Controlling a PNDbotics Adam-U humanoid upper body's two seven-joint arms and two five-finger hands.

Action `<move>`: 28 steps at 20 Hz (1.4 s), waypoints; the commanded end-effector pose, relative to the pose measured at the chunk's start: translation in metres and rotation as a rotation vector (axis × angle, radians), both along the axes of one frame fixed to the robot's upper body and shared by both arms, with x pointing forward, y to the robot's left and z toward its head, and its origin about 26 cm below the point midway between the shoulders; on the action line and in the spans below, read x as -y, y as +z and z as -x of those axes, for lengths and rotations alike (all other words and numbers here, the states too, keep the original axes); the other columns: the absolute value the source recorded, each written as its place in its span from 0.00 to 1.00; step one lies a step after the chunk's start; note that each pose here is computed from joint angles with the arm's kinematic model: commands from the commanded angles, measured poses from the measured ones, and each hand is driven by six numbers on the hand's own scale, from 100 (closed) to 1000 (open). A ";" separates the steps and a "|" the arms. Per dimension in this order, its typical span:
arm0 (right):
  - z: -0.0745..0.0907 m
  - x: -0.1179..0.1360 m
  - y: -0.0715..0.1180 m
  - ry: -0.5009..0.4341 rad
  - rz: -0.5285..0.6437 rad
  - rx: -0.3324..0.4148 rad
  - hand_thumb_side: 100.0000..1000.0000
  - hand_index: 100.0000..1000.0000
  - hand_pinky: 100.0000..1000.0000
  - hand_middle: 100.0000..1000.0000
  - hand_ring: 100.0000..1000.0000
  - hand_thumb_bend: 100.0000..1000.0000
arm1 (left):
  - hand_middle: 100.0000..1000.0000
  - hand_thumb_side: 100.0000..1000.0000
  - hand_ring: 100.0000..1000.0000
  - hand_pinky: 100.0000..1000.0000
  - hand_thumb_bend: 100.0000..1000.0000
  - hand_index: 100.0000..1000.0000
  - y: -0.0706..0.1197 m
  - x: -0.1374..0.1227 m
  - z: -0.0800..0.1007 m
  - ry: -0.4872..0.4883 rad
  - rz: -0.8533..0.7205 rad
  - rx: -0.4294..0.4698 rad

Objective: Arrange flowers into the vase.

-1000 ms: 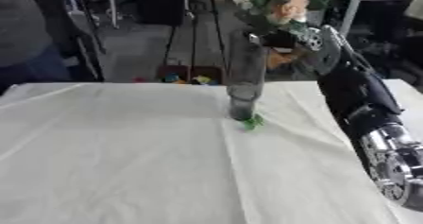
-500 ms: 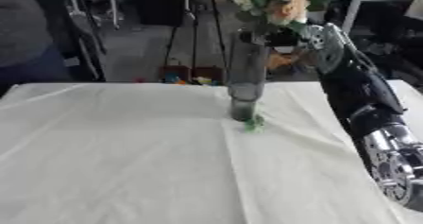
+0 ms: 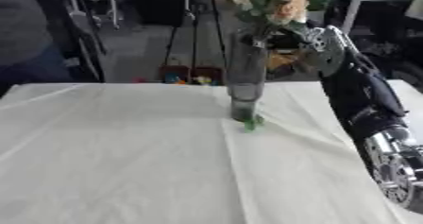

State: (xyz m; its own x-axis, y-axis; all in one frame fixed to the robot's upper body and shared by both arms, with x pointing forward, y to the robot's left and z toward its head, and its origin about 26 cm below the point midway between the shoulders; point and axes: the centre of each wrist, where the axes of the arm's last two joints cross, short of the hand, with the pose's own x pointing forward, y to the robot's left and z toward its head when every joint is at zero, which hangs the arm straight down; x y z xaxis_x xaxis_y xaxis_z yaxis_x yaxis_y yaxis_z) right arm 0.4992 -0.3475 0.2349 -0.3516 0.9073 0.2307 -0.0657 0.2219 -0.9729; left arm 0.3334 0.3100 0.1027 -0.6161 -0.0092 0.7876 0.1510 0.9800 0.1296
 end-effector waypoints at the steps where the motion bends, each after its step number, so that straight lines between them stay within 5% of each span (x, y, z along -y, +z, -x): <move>1: 0.005 0.016 0.019 -0.031 0.014 0.042 0.93 1.00 1.00 1.00 1.00 0.55 | 0.66 0.66 0.51 0.56 0.60 0.64 0.011 -0.006 0.000 0.007 -0.020 0.034; 16: 0.020 0.050 0.015 -0.031 -0.021 0.066 0.91 1.00 1.00 1.00 1.00 0.51 | 0.66 0.66 0.52 0.56 0.60 0.64 0.010 -0.009 0.001 0.021 -0.018 0.032; 28: 0.056 0.097 0.001 0.009 -0.130 0.122 0.82 1.00 1.00 1.00 1.00 0.42 | 0.66 0.65 0.52 0.56 0.61 0.64 0.008 -0.012 0.003 0.044 -0.009 0.033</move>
State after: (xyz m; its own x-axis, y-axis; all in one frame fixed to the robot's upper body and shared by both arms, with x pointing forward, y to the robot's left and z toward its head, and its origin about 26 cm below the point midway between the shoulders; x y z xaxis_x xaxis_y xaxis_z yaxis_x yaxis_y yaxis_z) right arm 0.4504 -0.4326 0.2061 -0.3721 0.8638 0.3396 -0.0223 0.3575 -0.9337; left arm 0.3305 0.3158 0.1000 -0.6180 -0.0185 0.7860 0.1166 0.9865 0.1149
